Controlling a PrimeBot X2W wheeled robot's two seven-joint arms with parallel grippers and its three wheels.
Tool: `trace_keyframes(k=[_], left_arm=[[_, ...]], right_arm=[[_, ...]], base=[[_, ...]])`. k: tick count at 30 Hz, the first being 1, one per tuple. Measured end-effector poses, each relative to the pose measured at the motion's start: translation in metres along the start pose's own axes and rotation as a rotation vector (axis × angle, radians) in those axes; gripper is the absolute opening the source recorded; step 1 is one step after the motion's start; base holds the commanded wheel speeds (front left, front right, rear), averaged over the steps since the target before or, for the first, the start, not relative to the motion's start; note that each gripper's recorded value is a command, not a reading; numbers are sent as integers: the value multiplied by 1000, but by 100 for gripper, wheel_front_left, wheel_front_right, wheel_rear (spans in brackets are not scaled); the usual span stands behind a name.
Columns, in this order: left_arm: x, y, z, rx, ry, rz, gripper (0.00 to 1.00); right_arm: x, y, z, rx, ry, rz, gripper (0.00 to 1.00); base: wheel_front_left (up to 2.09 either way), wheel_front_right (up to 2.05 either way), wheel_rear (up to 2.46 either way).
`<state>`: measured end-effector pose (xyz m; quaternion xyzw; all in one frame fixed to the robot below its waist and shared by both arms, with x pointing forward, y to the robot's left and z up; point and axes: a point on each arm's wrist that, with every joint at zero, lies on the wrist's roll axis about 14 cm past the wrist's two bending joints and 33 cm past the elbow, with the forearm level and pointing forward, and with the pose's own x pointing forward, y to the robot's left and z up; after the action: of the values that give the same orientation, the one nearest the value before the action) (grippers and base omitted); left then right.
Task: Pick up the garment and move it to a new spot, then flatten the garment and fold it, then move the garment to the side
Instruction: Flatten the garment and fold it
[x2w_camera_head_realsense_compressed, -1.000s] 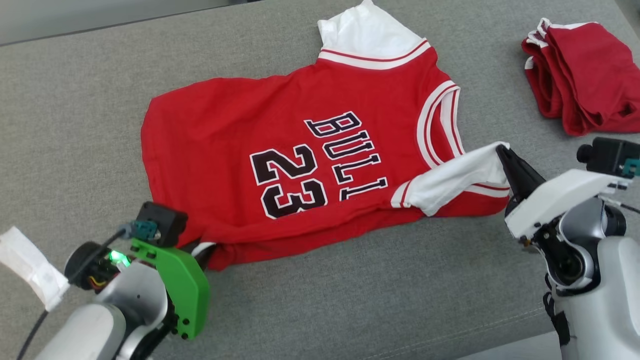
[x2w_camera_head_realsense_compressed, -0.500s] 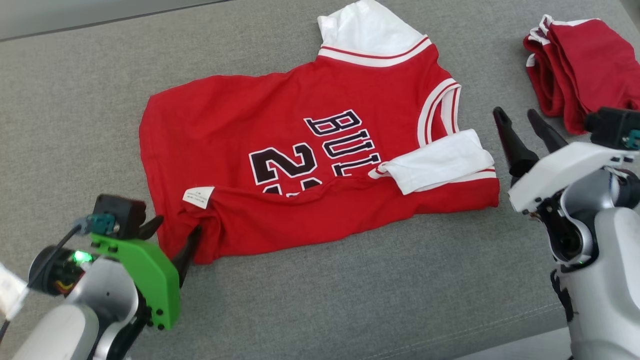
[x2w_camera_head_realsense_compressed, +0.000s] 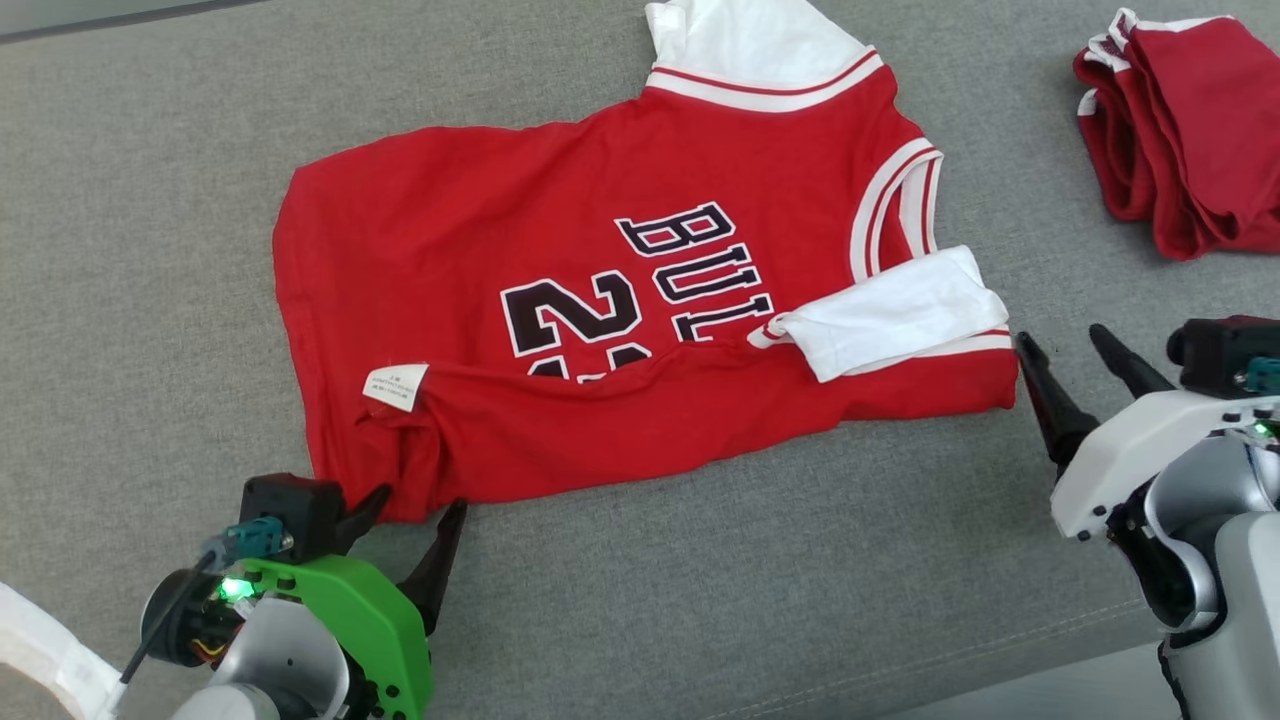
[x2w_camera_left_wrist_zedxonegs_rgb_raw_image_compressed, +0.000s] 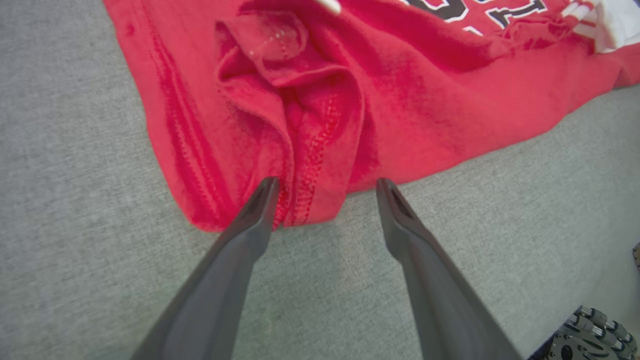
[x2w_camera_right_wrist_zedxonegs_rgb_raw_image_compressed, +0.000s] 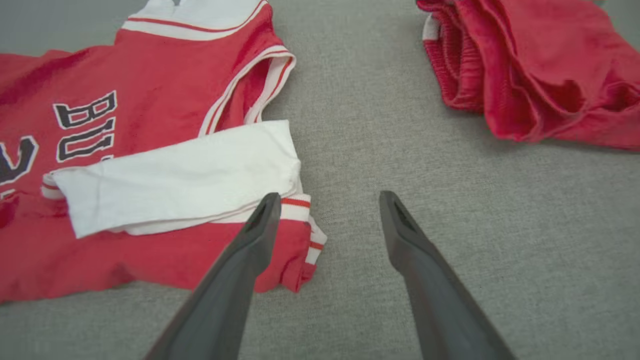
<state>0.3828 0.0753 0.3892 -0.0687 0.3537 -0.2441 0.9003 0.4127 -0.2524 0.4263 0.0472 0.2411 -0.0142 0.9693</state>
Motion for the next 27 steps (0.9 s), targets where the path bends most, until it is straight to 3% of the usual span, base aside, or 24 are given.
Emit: trace_keyframes(k=[11,13,14,16,17,18,19,27], left_arm=[[16,12,-9,-10,-2,45,100],[17,13,-9,-10,-4,48,65],[17,13,-9,-10,-4,47,38],[17,14,-10,-10,-8,51,9],[16,15,-10,-10,-7,50,0],[16,15,-11,-12,-7,50,0],[16,15,-11,-12,-8,48,0],[4,14,-8,-28,-25,24,0]], right_arm=[[10,10,-35,-36,119,23,100],[12,16,-39,-26,134,42,100],[13,19,-42,-22,142,50,100],[14,26,-47,-6,158,69,47],[14,28,-48,-5,162,76,36],[15,29,-48,-3,166,81,12],[16,29,-48,2,167,83,0],[17,25,-42,22,155,97,0]], base=[[0,0,0],[0,0,0],[0,0,0],[0,0,0],[0,0,0],[0,0,0],[0,0,0],[0,0,0]])
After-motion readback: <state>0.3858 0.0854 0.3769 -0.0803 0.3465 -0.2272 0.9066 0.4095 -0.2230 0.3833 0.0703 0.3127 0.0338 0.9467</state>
